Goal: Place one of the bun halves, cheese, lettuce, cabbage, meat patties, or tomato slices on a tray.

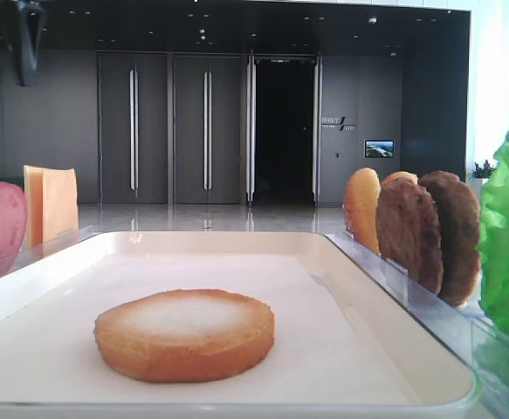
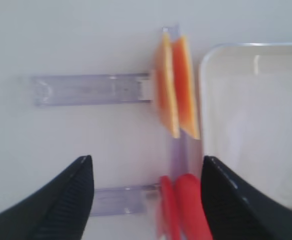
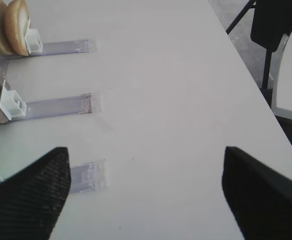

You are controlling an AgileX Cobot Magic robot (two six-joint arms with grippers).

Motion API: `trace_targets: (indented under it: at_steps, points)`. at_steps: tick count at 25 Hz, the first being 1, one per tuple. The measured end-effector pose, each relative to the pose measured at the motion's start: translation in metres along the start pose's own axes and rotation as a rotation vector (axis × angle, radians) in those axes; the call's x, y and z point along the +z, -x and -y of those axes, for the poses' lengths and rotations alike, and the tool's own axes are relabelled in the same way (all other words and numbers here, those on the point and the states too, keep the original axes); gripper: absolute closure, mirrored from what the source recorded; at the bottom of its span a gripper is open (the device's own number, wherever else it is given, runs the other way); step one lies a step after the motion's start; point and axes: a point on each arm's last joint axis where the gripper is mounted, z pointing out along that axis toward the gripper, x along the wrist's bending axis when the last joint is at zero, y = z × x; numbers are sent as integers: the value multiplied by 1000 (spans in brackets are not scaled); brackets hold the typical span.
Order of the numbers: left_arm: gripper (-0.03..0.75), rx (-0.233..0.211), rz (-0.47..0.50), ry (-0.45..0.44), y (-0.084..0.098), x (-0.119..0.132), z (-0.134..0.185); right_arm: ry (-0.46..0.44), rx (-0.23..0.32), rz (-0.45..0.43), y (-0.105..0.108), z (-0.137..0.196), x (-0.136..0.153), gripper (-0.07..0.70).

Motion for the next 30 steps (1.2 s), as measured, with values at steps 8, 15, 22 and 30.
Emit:
trace_targets:
  at_steps: [8, 15, 22, 30]
  points:
    - [206, -41, -101, -1, -72, -1, -4, 0, 0, 0, 0, 0, 0, 48]
    - [209, -64, -115, -5, -94, -2, -2, 0, 0, 0, 0, 0, 0, 48]
    - [210, -37, -86, 79, -86, -38, 4, 0, 0, 0, 0, 0, 0, 48]
    - [211, 19, -61, 303, -70, -137, 48, 0, 0, 0, 0, 0, 0, 48]
